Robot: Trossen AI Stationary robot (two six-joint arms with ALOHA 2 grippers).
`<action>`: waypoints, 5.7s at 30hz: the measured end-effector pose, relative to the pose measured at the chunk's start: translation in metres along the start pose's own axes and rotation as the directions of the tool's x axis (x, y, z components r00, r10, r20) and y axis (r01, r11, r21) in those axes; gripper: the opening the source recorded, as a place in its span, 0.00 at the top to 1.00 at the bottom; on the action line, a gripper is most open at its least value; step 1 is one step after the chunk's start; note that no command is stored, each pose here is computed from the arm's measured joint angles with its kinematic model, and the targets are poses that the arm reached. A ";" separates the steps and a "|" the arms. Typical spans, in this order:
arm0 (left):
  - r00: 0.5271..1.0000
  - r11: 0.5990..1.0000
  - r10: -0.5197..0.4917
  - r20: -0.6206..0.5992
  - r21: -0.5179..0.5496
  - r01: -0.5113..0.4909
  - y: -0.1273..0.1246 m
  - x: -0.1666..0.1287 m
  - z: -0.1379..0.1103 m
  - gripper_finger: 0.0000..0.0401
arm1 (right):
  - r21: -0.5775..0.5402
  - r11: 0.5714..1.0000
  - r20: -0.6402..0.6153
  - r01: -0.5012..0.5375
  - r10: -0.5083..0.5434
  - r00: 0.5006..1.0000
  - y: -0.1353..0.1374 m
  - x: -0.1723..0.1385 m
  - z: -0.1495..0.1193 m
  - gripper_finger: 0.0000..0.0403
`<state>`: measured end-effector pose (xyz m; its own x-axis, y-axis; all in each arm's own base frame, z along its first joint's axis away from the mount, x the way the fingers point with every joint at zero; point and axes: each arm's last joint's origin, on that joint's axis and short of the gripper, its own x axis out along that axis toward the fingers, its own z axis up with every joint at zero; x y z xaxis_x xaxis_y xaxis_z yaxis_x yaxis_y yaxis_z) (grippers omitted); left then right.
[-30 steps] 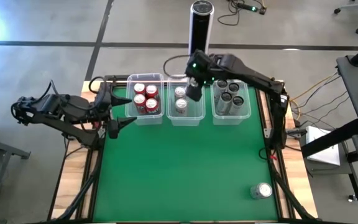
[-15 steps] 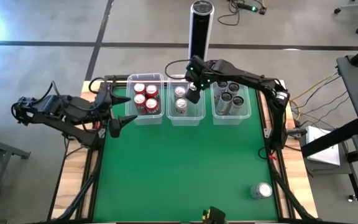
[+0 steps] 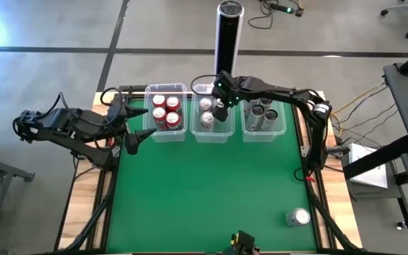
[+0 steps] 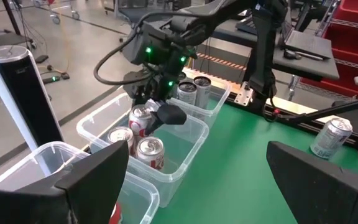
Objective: Sort soda cans
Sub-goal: Put the left silver soda can into the top middle transparent bin, then put the silver soda can into the top middle transparent bin
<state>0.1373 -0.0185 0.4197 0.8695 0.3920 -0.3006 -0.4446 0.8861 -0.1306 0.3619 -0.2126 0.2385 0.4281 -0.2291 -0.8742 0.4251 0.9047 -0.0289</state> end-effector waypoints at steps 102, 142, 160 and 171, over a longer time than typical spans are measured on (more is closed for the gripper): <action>0.950 0.952 -0.305 -0.069 -0.057 0.301 -0.166 0.110 -0.078 0.09 | 0.024 0.998 -0.484 0.052 -0.034 0.874 0.344 -0.257 -0.332 0.10; 0.961 0.963 -0.264 -0.077 -0.068 0.260 -0.168 0.106 -0.083 0.09 | 0.156 0.985 -0.514 -0.076 0.147 0.845 0.304 -0.200 -0.349 0.26; 0.924 0.923 -0.369 -0.101 -0.151 0.353 -0.166 0.094 -0.075 0.09 | 0.040 0.971 -0.067 -0.236 0.238 0.969 0.267 -0.230 -0.149 0.26; 0.897 0.886 -0.433 -0.089 -0.225 0.406 -0.148 0.063 -0.056 0.09 | -0.173 0.969 0.007 -0.175 0.179 0.984 0.249 -0.198 -0.057 0.26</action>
<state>0.2458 -0.1387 0.3671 0.9533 -0.0543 -0.2972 -0.0897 0.8885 -0.4501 0.3378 0.0784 0.3773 0.5027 -0.0661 -0.8620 0.1993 0.9791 0.0412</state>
